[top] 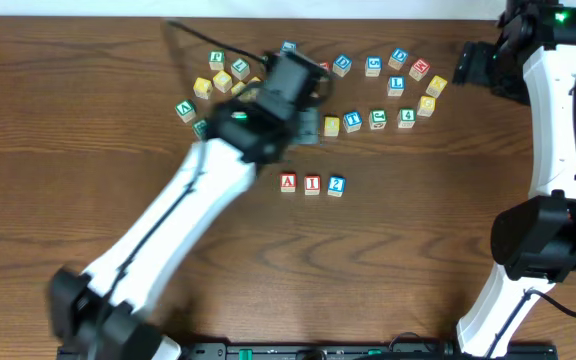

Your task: Spell out AI2

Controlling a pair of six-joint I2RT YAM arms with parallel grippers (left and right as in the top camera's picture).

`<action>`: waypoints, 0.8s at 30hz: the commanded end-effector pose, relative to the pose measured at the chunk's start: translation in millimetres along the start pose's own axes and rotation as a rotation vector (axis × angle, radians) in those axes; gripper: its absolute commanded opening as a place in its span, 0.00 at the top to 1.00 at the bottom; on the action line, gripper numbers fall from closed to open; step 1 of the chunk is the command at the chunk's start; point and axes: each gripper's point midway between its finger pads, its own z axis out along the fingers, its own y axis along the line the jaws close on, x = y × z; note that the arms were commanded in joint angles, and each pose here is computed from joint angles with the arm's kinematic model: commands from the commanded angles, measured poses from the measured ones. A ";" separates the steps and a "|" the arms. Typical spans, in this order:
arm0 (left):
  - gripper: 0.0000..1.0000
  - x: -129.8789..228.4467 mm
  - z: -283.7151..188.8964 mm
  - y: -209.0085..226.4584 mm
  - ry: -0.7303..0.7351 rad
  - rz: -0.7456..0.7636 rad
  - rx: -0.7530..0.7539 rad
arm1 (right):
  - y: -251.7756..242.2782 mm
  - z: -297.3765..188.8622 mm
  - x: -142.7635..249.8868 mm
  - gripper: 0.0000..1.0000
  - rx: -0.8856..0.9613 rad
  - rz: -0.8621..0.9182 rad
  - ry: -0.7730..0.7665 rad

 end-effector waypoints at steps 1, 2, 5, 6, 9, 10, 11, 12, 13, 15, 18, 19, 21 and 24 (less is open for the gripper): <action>0.47 0.2 -10.6 40.3 0.041 -0.023 -0.079 | 26.5 -2.3 26.0 0.20 -0.055 -0.060 0.083; 0.48 4.2 -9.9 51.7 0.067 -0.047 -0.107 | 31.0 -1.8 33.4 0.23 -0.053 -0.075 0.105; 0.48 15.7 -2.3 79.3 0.125 -0.109 -0.169 | 46.3 2.7 56.6 0.28 -0.053 -0.134 0.173; 0.48 20.3 1.6 87.4 0.142 -0.121 -0.182 | 53.5 5.8 65.8 0.30 -0.061 -0.161 0.198; 0.48 34.0 14.7 103.0 0.192 -0.157 -0.188 | 68.8 18.8 91.2 0.42 -0.056 -0.215 0.261; 0.48 39.5 20.0 107.2 0.209 -0.169 -0.187 | 73.6 24.9 100.8 0.44 -0.052 -0.234 0.283; 0.48 43.7 24.1 109.6 0.222 -0.176 -0.185 | 76.7 29.1 107.7 0.46 -0.048 -0.243 0.298; 0.48 48.8 28.6 112.0 0.237 -0.184 -0.182 | 81.1 35.5 117.9 0.46 -0.044 -0.254 0.320; 0.48 54.1 33.5 113.3 0.251 -0.188 -0.177 | 85.6 41.2 127.5 0.48 -0.047 -0.267 0.341; 0.49 62.6 40.0 114.4 0.270 -0.188 -0.175 | 92.5 49.4 143.1 0.50 -0.053 -0.291 0.374; 0.53 72.5 47.7 113.6 0.290 -0.181 -0.176 | 103.5 63.2 166.2 0.50 -0.067 -0.327 0.413; 0.56 74.7 49.3 113.7 0.294 -0.179 -0.177 | 105.6 67.7 172.2 0.50 -0.067 -0.337 0.419; 0.57 79.2 54.2 114.3 0.301 -0.187 -0.181 | 109.1 75.6 181.7 0.52 -0.064 -0.351 0.425; 0.60 86.0 63.3 116.2 0.319 -0.228 -0.198 | 113.4 85.3 193.1 0.55 -0.060 -0.354 0.430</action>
